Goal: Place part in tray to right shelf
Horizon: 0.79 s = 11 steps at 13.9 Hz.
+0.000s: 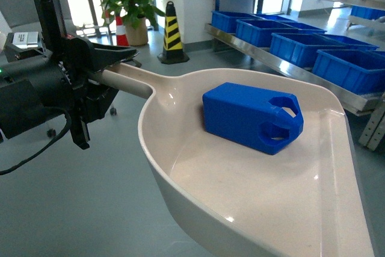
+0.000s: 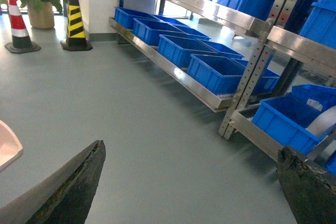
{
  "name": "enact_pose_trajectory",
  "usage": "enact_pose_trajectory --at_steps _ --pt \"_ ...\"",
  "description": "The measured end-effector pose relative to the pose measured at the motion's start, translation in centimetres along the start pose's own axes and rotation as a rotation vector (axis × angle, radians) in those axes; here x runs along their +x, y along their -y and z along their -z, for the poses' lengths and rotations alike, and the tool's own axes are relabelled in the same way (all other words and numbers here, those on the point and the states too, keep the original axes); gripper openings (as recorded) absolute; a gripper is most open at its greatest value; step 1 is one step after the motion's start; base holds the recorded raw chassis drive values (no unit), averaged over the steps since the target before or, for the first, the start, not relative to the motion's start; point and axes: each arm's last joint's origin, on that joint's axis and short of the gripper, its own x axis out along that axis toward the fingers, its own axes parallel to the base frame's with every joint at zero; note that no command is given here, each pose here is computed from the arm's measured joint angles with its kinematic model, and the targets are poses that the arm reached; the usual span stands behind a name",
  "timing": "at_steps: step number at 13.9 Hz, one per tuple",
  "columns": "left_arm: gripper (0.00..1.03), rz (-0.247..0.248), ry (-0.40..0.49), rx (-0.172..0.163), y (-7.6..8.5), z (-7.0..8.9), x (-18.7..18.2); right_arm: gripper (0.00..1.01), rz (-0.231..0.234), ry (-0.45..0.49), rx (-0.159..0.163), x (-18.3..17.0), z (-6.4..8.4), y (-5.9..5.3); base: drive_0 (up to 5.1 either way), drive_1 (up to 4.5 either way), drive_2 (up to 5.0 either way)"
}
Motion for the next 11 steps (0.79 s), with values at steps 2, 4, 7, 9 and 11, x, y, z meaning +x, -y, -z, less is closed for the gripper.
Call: enact_pose_trajectory --at_steps 2,4,7,9,11 --pt "0.13 0.0 0.002 0.0 0.0 -0.01 0.0 0.98 0.0 0.0 0.0 0.0 0.0 0.0 -1.6 -1.57 -1.6" --pt "0.13 0.0 0.001 0.0 0.0 0.0 0.0 0.98 0.0 0.0 0.0 0.0 0.0 0.0 -1.6 -1.57 -1.6" --pt "0.13 0.0 0.001 0.0 0.0 -0.01 0.0 0.98 0.0 0.0 0.0 0.0 0.0 0.0 -1.6 -1.57 -1.6" --pt "0.13 0.0 0.0 0.0 0.0 0.0 0.0 0.98 0.0 0.0 0.0 0.0 0.0 0.0 -1.6 -1.57 -1.6" --pt "0.13 0.0 0.003 0.0 0.0 -0.02 0.0 0.98 0.0 0.0 0.0 0.0 0.0 0.0 -1.6 -1.57 -1.6"
